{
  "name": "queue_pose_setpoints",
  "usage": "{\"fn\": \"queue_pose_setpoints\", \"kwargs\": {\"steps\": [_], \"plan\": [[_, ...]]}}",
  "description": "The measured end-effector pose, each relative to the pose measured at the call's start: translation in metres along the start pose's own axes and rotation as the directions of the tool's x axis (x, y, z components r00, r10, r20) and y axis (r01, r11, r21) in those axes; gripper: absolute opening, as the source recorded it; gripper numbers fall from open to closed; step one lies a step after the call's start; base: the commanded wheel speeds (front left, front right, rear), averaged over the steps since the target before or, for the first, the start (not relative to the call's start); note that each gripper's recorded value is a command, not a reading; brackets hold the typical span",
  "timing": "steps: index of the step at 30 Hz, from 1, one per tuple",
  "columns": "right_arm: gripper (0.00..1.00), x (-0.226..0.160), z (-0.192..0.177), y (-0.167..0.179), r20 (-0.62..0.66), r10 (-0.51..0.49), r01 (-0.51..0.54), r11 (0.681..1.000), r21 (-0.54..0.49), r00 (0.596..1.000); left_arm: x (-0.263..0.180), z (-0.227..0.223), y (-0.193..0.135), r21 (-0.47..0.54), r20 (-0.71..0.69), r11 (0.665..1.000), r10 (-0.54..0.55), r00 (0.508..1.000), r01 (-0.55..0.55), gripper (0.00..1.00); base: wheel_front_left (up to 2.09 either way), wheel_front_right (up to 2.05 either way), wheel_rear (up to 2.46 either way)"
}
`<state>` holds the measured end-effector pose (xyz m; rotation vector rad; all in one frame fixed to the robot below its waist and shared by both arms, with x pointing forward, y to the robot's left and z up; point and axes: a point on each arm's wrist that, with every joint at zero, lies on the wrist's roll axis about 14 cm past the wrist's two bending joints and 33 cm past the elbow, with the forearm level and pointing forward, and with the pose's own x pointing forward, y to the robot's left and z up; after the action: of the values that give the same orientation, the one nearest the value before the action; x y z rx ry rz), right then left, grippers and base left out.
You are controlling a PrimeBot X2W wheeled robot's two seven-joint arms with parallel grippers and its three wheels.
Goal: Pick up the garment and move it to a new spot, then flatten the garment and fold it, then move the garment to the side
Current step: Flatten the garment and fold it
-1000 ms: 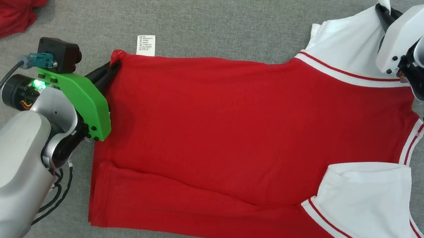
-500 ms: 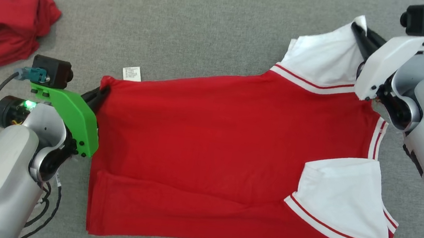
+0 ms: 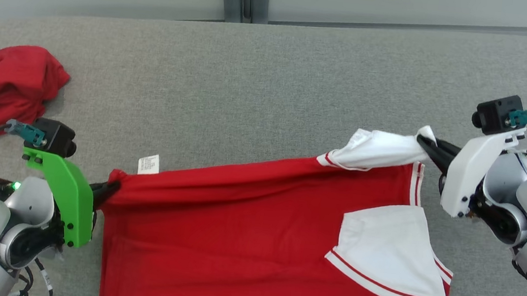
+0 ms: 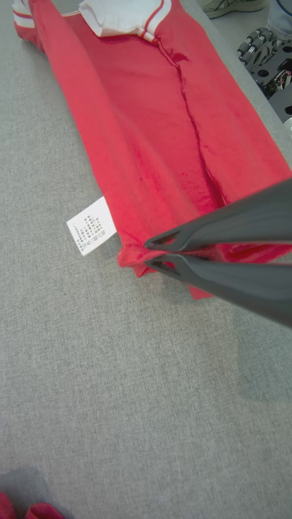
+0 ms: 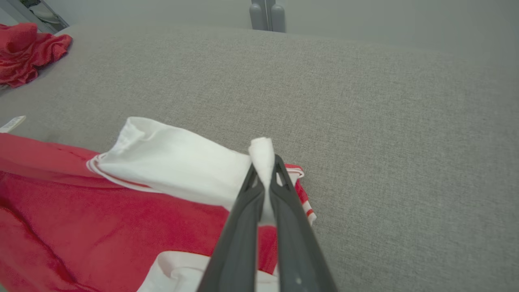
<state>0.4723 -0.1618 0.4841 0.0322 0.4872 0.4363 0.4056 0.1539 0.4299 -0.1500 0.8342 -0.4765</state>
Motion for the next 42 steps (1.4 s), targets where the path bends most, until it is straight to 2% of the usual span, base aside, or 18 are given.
{"fn": "queue_pose_setpoints", "kwargs": {"steps": [13, 14, 15, 16, 17, 18, 21, 24, 28, 31, 33, 36, 39, 42], "plan": [[0.00, -0.050, -0.068, 0.026, -0.248, 0.089, -0.069, 0.993, 0.091, 0.965, -0.007, -0.035, -0.014, 0.009, -0.166, 0.999, -0.037, 0.985, 0.039, 0.00, 0.00, 0.00, 0.00], [0.00, -0.052, -0.072, 0.028, -0.262, 0.095, -0.072, 0.993, 0.096, 0.960, -0.007, -0.039, -0.014, 0.006, -0.181, 0.999, -0.036, 0.983, 0.038, 0.04, 0.00, 0.00, 0.00], [0.14, -0.054, -0.077, 0.029, -0.279, 0.099, -0.072, 0.992, 0.104, 0.955, -0.007, -0.044, -0.014, 0.005, -0.195, 0.999, -0.035, 0.980, 0.036, 0.44, 0.00, 0.00, 0.00], [0.44, -0.056, -0.081, 0.030, -0.298, 0.104, -0.073, 0.991, 0.112, 0.949, -0.007, -0.047, -0.013, 0.004, -0.206, 0.999, -0.034, 0.978, 0.035, 1.00, 0.00, 0.00, 0.00], [0.79, -0.059, -0.087, 0.032, -0.316, 0.109, -0.075, 0.990, 0.118, 0.942, -0.007, -0.050, -0.013, 0.003, -0.215, 0.999, -0.032, 0.976, 0.033, 1.00, 0.00, 0.00, 0.00], [1.00, -0.061, -0.090, 0.034, -0.321, 0.112, -0.076, 0.989, 0.124, 0.940, -0.008, -0.050, -0.013, 0.003, -0.216, 1.000, -0.030, 0.976, 0.031, 1.00, 0.00, 0.00, 0.00], [1.00, -0.067, -0.093, 0.033, -0.335, 0.111, -0.070, 0.989, 0.133, 0.936, -0.010, -0.050, -0.009, 0.012, -0.207, 1.000, -0.011, 0.978, 0.013, 1.00, 0.00, 0.00, 0.00], [1.00, -0.072, -0.083, 0.030, -0.284, 0.099, -0.060, 0.988, 0.141, 0.954, -0.017, -0.040, -0.003, 0.044, -0.155, 0.999, 0.023, 0.988, -0.017, 1.00, 0.00, 0.00, 0.00], [1.00, -0.077, -0.049, 0.026, -0.110, 0.073, -0.055, 0.986, 0.155, 0.991, -0.029, -0.003, -0.001, 0.078, 0.025, 0.995, 0.054, 0.998, -0.056, 1.00, 0.00, 0.00, 0.00], [1.00, -0.081, -0.016, 0.023, 0.083, 0.038, -0.051, 0.986, 0.157, 0.996, -0.044, 0.029, -0.001, 0.093, 0.210, 0.991, 0.077, 0.975, -0.098, 1.00, 0.00, 0.00, 0.00], [1.00, -0.083, 0.004, 0.023, 0.211, 0.016, -0.052, 0.985, 0.165, 0.977, -0.054, 0.045, -0.001, 0.084, 0.328, 0.987, 0.099, 0.940, -0.134, 1.00, 0.00, 0.00, 0.00], [1.00, -0.090, 0.028, 0.024, 0.390, -0.024, -0.052, 0.982, 0.182, 0.920, -0.071, 0.069, 0.001, 0.048, 0.506, 0.982, 0.136, 0.852, -0.185, 1.00, 0.00, 0.00, 0.00], [1.00, -0.102, 0.050, 0.012, 0.553, -0.101, -0.003, 0.983, 0.184, 0.827, -0.089, 0.081, 0.010, -0.029, 0.653, 0.968, 0.207, 0.729, -0.248, 1.00, 0.00, 0.00, 0.00], [1.00, -0.109, 0.046, 0.002, 0.622, -0.176, 0.044, 0.974, 0.222, 0.763, -0.094, 0.076, 0.007, -0.097, 0.732, 0.966, 0.232, 0.640, -0.239, 1.00, 0.00, 0.00, 0.00]]}}
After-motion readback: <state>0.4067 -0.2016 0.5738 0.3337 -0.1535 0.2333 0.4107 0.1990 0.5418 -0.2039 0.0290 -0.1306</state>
